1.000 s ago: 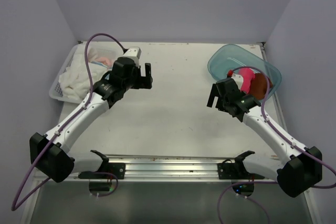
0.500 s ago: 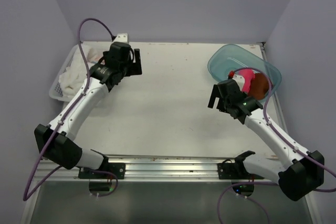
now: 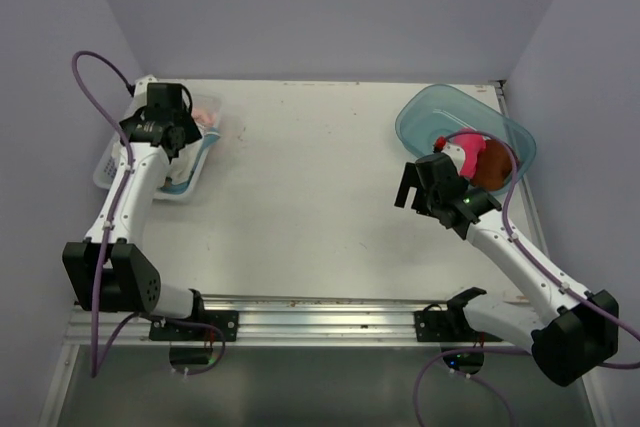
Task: Roll the towels
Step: Grab a towel with the left arm, then move the towel to the center of the board
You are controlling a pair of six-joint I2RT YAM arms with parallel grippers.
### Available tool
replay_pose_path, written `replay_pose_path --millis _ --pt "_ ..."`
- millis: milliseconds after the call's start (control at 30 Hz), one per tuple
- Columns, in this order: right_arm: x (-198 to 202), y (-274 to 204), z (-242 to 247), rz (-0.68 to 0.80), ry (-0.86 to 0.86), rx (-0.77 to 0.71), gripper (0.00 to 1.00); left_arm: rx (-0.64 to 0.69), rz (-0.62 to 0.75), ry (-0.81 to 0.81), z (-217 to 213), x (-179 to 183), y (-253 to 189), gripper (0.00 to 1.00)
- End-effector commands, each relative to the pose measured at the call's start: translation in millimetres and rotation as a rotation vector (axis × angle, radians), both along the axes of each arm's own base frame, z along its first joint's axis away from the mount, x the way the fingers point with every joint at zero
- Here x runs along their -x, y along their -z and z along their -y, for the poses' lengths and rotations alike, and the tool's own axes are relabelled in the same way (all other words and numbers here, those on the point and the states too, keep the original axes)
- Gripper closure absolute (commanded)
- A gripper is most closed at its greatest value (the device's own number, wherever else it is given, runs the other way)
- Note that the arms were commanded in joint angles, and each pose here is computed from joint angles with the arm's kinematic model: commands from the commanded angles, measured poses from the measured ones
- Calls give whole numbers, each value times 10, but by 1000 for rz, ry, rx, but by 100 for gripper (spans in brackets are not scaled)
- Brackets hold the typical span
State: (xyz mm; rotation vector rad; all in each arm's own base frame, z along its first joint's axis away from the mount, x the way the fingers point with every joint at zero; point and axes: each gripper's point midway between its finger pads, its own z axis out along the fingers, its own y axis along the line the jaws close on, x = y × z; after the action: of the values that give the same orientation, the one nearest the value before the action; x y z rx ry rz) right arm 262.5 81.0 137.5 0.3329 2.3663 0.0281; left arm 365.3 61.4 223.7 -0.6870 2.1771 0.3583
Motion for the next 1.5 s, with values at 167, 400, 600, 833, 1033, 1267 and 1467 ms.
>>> replay_pose_path --millis 167,400,600,833,1033,1267,1467 --pt "-19 -51 -23 27 -17 -10 1 39 -27 -161 -469 -180 455 12" --pt "12 -63 -14 26 -18 -13 1 101 -78 -159 -474 -315 791 54" --pt "7 -118 6 34 -15 -5 2 81 70 -159 -501 -355 99 100" --pt "-10 -97 -24 30 -13 -18 1 56 502 14 -293 -217 -1665 100" --pt "-36 -116 -88 30 -27 -42 2 127 886 390 393 115 -2990 100" --pt "-14 -162 -24 43 -11 -24 1 293 991 788 1205 396 -3460 100" --pt "43 -175 95 54 46 -5 2 536 827 1037 2225 391 -2860 100"
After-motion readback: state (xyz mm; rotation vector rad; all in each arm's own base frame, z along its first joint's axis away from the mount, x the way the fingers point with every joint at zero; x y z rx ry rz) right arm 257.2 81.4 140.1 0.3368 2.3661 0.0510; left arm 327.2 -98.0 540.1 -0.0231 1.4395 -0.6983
